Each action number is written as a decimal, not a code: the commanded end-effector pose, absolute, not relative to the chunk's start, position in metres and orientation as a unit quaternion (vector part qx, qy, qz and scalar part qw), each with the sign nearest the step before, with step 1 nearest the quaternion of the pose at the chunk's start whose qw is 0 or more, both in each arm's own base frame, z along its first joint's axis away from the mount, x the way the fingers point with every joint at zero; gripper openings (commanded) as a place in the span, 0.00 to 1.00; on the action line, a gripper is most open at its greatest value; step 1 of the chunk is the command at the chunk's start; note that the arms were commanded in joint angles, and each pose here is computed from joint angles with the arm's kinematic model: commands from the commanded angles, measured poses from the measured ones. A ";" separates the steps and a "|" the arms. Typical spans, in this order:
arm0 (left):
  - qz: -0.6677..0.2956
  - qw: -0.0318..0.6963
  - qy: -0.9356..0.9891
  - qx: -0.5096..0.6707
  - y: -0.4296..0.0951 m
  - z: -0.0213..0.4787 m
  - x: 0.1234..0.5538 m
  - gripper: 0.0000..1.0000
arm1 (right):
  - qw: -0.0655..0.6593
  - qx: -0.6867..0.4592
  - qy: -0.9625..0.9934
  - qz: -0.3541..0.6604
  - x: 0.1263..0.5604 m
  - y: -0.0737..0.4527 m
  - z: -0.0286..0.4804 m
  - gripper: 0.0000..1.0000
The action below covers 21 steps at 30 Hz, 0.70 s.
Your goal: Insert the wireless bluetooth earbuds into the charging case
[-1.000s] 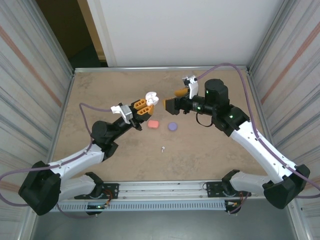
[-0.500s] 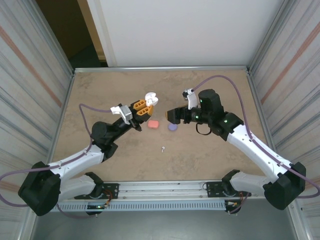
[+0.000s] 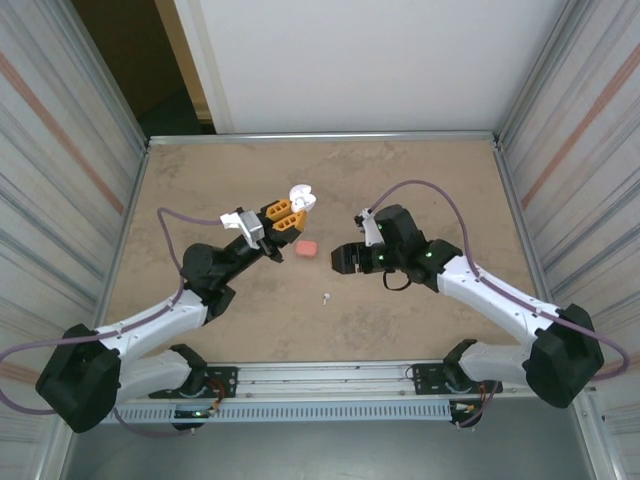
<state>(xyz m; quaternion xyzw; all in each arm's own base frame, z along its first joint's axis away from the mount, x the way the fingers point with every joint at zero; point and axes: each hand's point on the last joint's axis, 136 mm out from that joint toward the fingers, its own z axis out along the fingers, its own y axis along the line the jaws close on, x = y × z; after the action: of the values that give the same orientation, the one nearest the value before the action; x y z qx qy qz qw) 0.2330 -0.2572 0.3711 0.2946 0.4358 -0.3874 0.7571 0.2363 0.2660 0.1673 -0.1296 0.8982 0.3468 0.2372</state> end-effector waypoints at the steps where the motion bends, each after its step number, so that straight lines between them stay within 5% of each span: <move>1: -0.385 0.779 0.402 0.289 -0.250 0.389 0.222 0.00 | 0.216 -0.111 0.913 0.328 0.232 0.266 0.147 0.69; 21: -0.381 0.780 0.405 0.288 -0.249 0.389 0.222 0.00 | 0.139 -0.113 0.945 0.273 0.222 0.284 0.078 0.61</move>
<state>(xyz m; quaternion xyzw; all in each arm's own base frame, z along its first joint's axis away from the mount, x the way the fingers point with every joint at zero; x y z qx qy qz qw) 0.2318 -0.2562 0.3731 0.2940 0.4335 -0.3874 0.7587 0.2218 0.2844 0.0873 -0.1247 0.9393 0.2844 0.1459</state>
